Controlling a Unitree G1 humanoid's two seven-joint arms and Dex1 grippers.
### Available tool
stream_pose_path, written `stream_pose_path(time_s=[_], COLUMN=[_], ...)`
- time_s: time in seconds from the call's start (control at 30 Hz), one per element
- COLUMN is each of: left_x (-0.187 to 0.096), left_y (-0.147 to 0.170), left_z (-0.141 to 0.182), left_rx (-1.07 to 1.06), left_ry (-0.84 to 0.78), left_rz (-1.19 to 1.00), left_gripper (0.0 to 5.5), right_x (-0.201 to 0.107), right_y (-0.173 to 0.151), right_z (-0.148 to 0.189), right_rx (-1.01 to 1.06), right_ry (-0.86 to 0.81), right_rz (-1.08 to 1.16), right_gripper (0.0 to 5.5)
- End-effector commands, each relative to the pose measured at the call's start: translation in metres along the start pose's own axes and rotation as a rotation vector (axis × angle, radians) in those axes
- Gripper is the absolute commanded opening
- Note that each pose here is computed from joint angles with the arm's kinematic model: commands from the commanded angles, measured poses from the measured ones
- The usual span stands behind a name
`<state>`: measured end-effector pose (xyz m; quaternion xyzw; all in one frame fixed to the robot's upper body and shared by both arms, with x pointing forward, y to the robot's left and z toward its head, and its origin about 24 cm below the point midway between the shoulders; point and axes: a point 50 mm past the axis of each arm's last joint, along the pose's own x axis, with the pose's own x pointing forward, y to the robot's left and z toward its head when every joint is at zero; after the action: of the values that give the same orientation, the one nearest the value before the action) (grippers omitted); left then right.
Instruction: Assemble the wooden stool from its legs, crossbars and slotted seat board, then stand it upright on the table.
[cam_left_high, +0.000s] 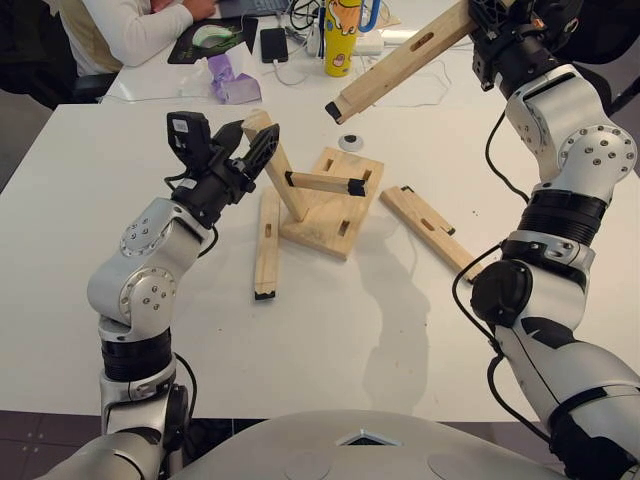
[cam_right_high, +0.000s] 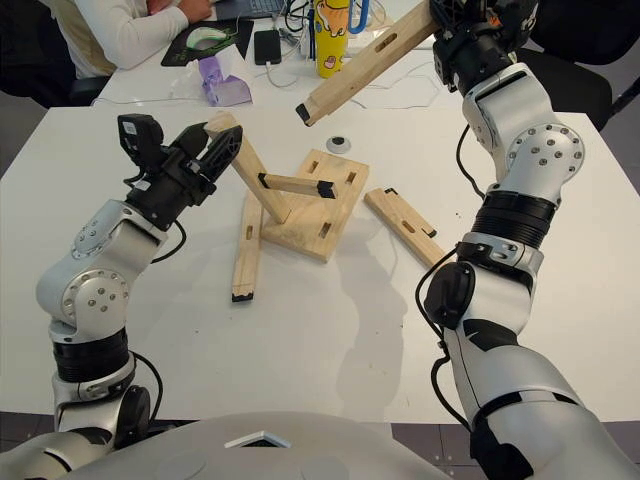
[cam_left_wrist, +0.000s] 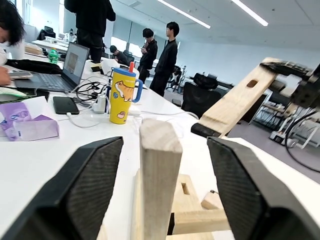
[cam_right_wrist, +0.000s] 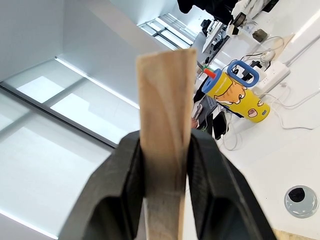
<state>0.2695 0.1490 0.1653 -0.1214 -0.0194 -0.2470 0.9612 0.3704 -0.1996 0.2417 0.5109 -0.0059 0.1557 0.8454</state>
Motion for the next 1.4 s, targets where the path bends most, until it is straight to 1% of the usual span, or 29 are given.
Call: stream_pose_path(time_s=[0.03,0.23,0.3,0.37,0.47,0.6,0.77,0.87,0.97,1.1,1.23,1.3,1.4], left_x=[0.004,0.006,0.006,0.007,0.009,0.011,0.012,0.012,0.014,0.022,0.026,0.029,0.031], left_y=[-0.003,-0.006,-0.005,-0.003,0.001,0.011,0.016,0.010,0.006,-0.003,-0.009,-0.011,-0.012], left_z=[-0.001,-0.004,-0.006,-0.007,-0.009,-0.011,-0.003,0.000,-0.005,-0.023,-0.026,-0.025,-0.024], left_rx=[0.043,0.028,0.024,0.023,0.029,0.059,0.143,0.210,0.200,0.148,0.082,0.057,0.014], left_ry=[0.003,0.005,0.008,0.011,0.012,0.006,-0.059,-0.094,-0.096,-0.043,-0.037,-0.037,-0.033], left_rz=[0.010,0.034,0.056,0.078,0.130,0.257,0.416,0.473,0.522,0.518,0.515,0.513,0.511], left_gripper=[2.39,1.44,1.19,1.09,1.06,1.06,1.06,1.06,1.06,1.05,1.05,1.05,1.05], right_x=[0.000,0.001,0.001,0.001,0.000,-0.001,-0.003,-0.006,-0.010,-0.016,-0.021,-0.023,-0.025], right_y=[0.007,0.006,0.006,0.006,0.006,0.008,0.011,0.011,0.009,-0.003,-0.014,-0.016,-0.017], right_z=[0.002,0.001,0.001,0.001,0.001,0.001,0.002,-0.006,-0.022,-0.057,-0.087,-0.096,-0.098], right_rx=[-0.007,-0.012,-0.015,-0.018,-0.040,-0.124,-0.313,-0.432,-0.485,-0.464,-0.395,-0.386,-0.379], right_ry=[-0.009,-0.010,-0.011,-0.011,-0.015,-0.040,-0.100,-0.110,-0.088,-0.032,0.000,0.001,-0.037], right_rz=[0.027,0.025,0.024,0.024,0.021,0.017,-0.022,-0.065,-0.097,-0.148,-0.213,-0.224,-0.234], right_gripper=[1.05,1.05,1.05,1.05,1.05,1.05,1.05,1.05,1.04,1.04,1.04,1.04,1.04])
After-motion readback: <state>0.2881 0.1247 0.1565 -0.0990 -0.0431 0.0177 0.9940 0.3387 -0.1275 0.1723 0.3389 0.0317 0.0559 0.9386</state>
